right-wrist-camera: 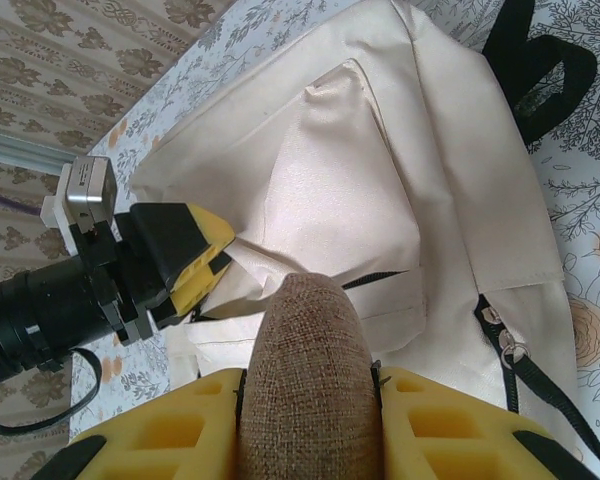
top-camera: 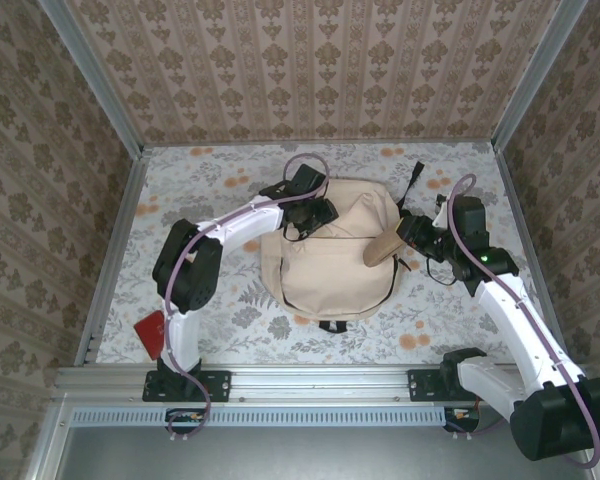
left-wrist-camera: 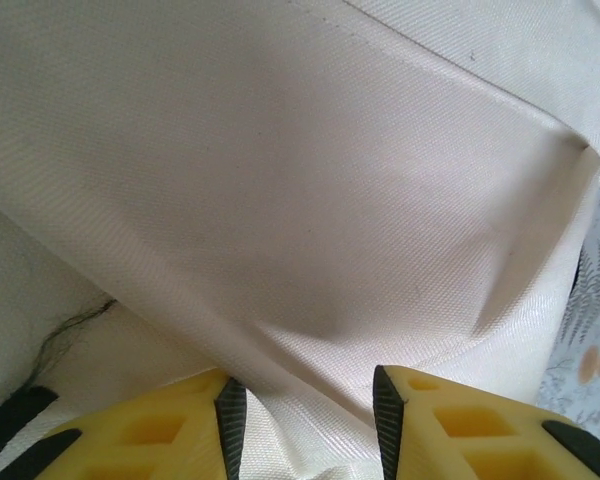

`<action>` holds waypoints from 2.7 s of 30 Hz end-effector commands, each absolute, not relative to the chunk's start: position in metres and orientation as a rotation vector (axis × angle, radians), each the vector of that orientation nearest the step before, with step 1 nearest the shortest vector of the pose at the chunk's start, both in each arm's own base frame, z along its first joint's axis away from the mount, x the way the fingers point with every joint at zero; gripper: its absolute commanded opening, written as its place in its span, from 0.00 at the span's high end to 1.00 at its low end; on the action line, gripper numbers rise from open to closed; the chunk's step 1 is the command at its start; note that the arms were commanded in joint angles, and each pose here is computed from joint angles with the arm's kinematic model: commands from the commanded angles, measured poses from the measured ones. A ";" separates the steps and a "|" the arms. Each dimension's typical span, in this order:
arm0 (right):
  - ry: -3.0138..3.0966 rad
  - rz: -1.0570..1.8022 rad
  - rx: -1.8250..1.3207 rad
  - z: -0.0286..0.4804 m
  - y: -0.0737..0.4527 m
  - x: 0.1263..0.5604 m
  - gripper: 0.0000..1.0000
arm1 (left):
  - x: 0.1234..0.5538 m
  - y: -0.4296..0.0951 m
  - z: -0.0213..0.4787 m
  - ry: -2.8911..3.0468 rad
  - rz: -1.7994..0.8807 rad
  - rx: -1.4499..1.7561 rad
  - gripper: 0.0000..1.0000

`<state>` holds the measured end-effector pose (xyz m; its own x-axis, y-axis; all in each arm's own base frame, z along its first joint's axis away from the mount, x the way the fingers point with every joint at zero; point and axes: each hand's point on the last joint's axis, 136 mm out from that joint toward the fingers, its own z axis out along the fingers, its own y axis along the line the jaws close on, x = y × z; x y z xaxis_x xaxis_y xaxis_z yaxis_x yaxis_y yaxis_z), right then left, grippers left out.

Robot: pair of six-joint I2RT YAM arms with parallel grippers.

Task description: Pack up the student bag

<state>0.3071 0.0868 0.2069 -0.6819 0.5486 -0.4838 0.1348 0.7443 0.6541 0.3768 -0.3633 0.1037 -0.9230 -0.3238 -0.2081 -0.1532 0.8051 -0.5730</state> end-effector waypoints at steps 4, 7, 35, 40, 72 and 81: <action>2.221 0.813 0.501 0.214 0.089 0.304 0.71 | 0.374 -0.364 0.085 2.710 -0.875 -0.507 0.65; 2.221 0.816 0.505 0.214 0.090 0.305 0.72 | 0.373 -0.367 0.084 2.707 -0.908 -0.512 0.69; 2.064 1.127 0.621 0.207 0.121 0.317 0.77 | 0.343 -0.335 0.207 2.422 -1.051 -0.458 1.00; 2.074 1.126 0.633 0.190 0.137 0.318 0.78 | 0.345 -0.342 0.199 2.457 -1.059 -0.442 1.00; 1.732 1.058 0.929 0.176 0.170 0.340 0.82 | 0.376 -0.339 0.181 2.526 -1.069 -0.450 1.00; 2.003 1.117 0.762 0.137 0.221 0.319 0.61 | 0.381 -0.321 0.157 2.556 -1.038 -0.505 1.00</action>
